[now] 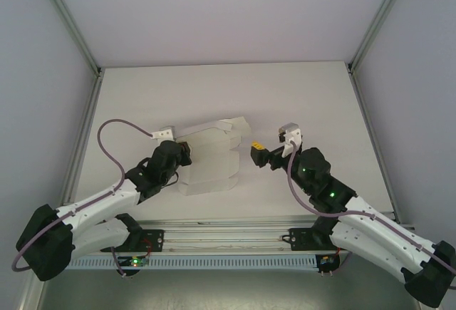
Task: Assemble paper box
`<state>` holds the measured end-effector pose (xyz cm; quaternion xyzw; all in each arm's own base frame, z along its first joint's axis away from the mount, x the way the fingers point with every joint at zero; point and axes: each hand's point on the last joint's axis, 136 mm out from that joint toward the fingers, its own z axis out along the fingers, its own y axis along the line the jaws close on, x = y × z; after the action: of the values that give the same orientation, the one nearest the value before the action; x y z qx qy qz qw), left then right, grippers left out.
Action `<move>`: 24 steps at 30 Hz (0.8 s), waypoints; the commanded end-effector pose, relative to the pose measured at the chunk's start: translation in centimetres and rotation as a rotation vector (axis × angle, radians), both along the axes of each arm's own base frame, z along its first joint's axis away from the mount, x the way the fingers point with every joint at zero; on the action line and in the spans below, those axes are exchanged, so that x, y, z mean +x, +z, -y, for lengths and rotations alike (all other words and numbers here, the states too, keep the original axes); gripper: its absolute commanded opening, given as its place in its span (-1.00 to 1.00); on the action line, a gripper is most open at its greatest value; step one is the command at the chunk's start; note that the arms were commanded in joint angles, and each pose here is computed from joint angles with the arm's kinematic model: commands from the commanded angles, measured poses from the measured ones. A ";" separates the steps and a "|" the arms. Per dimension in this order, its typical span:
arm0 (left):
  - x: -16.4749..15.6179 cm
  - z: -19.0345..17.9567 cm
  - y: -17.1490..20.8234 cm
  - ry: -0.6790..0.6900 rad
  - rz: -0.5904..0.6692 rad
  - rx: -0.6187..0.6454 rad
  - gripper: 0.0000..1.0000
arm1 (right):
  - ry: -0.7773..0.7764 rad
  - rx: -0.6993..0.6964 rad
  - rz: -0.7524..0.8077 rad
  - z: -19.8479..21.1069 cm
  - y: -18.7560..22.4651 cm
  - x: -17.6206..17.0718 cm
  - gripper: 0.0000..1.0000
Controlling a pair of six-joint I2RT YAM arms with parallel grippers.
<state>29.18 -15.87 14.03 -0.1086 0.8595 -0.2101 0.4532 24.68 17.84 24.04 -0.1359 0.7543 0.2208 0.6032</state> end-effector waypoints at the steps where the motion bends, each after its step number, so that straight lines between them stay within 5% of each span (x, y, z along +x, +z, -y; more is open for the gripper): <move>1: 0.3 0.4 1.7 -0.024 0.080 -0.015 -1.00 | -0.044 0.027 -0.089 0.9 -2.5 0.2 0.96; 24: 0.0 2.1 1.3 -0.138 0.081 0.005 -1.00 | 0.039 -0.070 -0.127 -3.2 -3.9 3.7 0.96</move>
<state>28.99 -17.30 14.80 -0.0576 0.8556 -0.2323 0.4591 27.51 20.36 17.74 -0.1528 0.8156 0.2027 0.5199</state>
